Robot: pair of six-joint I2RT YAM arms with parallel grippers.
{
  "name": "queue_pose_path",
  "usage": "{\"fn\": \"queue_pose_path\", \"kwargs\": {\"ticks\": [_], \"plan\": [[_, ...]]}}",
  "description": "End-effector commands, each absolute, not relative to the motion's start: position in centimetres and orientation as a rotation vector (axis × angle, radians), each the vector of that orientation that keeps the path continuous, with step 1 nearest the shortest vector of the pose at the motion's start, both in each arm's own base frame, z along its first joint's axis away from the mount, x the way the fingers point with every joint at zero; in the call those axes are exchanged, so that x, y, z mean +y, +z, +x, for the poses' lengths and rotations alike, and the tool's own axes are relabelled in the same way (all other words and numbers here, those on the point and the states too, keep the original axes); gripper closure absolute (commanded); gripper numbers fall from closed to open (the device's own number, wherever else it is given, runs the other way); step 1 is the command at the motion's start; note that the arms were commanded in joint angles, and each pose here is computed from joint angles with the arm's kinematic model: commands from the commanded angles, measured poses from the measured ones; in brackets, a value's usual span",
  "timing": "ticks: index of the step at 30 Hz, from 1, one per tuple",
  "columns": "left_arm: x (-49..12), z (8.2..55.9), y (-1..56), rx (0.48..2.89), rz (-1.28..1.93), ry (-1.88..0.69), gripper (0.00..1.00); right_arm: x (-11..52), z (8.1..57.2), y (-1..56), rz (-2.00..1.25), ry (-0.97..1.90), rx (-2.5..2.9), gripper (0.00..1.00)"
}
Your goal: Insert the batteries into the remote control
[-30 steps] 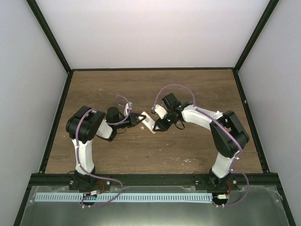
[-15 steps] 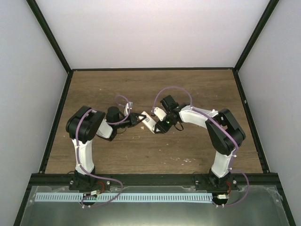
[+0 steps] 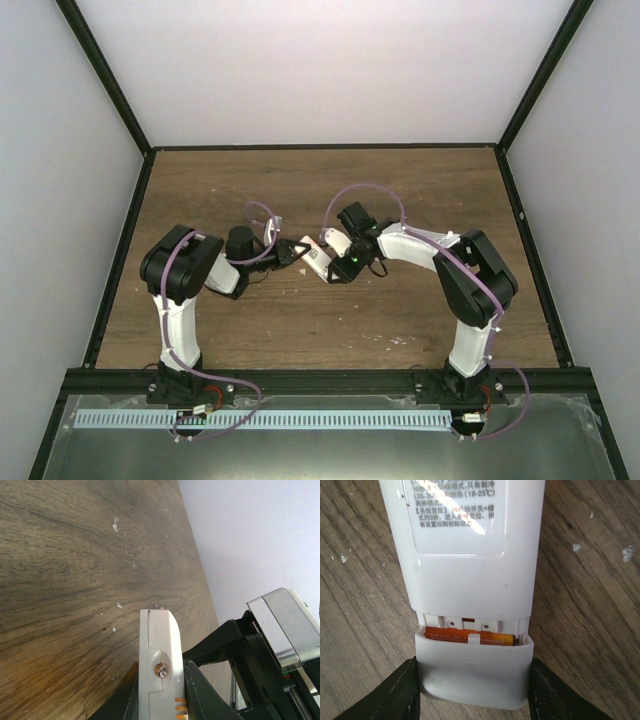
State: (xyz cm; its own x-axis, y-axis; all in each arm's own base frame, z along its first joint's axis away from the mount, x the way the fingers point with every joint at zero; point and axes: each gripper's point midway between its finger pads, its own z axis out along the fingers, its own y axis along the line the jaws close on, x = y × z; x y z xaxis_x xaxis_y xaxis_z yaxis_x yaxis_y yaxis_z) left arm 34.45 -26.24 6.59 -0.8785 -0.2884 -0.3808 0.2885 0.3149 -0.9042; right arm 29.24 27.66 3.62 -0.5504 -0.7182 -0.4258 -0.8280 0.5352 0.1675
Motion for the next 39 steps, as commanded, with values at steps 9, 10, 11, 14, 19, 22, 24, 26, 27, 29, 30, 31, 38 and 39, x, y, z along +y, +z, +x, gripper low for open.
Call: {"fn": "queue_pose_path", "kwargs": {"ticks": [9, 10, 11, 14, 19, 22, 24, 26, 27, 29, 30, 31, 38, 39], "plan": [[-26.5, 34.4, 6.1, 2.109, 0.031, -1.586, 1.0, 29.1, 31.2, 5.5, -1.262, 0.439, 2.376, 0.57], [-26.5, 34.3, 6.1, 2.11, 0.03, -1.586, 1.0, 29.1, 31.2, 5.6, -1.26, 0.435, 2.37, 0.57], [-26.5, 34.3, 6.1, 2.109, 0.032, -1.587, 1.0, 29.1, 31.3, 5.9, -1.256, 0.432, 2.361, 0.57], [-26.5, 34.3, 6.1, 2.111, 0.031, -1.588, 1.0, 29.0, 31.3, 6.4, -1.249, 0.426, 2.346, 0.57], [-26.5, 34.3, 6.1, 2.111, 0.032, -1.588, 1.0, 28.8, 31.0, 7.3, -1.24, 0.433, 2.325, 0.57], [-26.5, 34.3, 6.1, 2.11, 0.033, -1.589, 1.0, 28.9, 30.9, 7.3, -1.241, 0.444, 2.319, 0.57], [-26.5, 34.2, 6.1, 2.111, 0.031, -1.587, 1.0, 28.8, 30.9, 6.8, -1.243, 0.439, 2.335, 0.57], [-26.5, 34.2, 6.1, 2.11, 0.033, -1.589, 1.0, 28.7, 30.8, 6.2, -1.251, 0.434, 2.355, 0.57], [-26.5, 34.2, 6.1, 2.111, 0.031, -1.588, 1.0, 28.7, 30.8, 6.0, -1.253, 0.435, 2.358, 0.57], [-26.5, 34.2, 6.1, 2.112, 0.032, -1.589, 1.0, 28.7, 30.6, 5.8, -1.259, 0.44, 2.366, 0.57], [-26.5, 34.2, 6.1, 2.111, 0.032, -1.588, 1.0, 28.6, 30.4, 5.8, -1.262, 0.442, 2.369, 0.57], [-26.5, 34.2, 6.1, 2.112, 0.032, -1.588, 1.0, 28.6, 30.3, 5.7, -1.264, 0.444, 2.371, 0.57], [-26.5, 34.3, 6.2, 2.109, 0.033, -1.588, 1.0, 28.5, 29.5, 5.2, -1.279, 0.477, 2.389, 0.57], [-26.5, 34.3, 6.1, 2.111, 0.032, -1.588, 1.0, 28.5, 29.4, 5.1, -1.282, 0.481, 2.392, 0.57]]}}
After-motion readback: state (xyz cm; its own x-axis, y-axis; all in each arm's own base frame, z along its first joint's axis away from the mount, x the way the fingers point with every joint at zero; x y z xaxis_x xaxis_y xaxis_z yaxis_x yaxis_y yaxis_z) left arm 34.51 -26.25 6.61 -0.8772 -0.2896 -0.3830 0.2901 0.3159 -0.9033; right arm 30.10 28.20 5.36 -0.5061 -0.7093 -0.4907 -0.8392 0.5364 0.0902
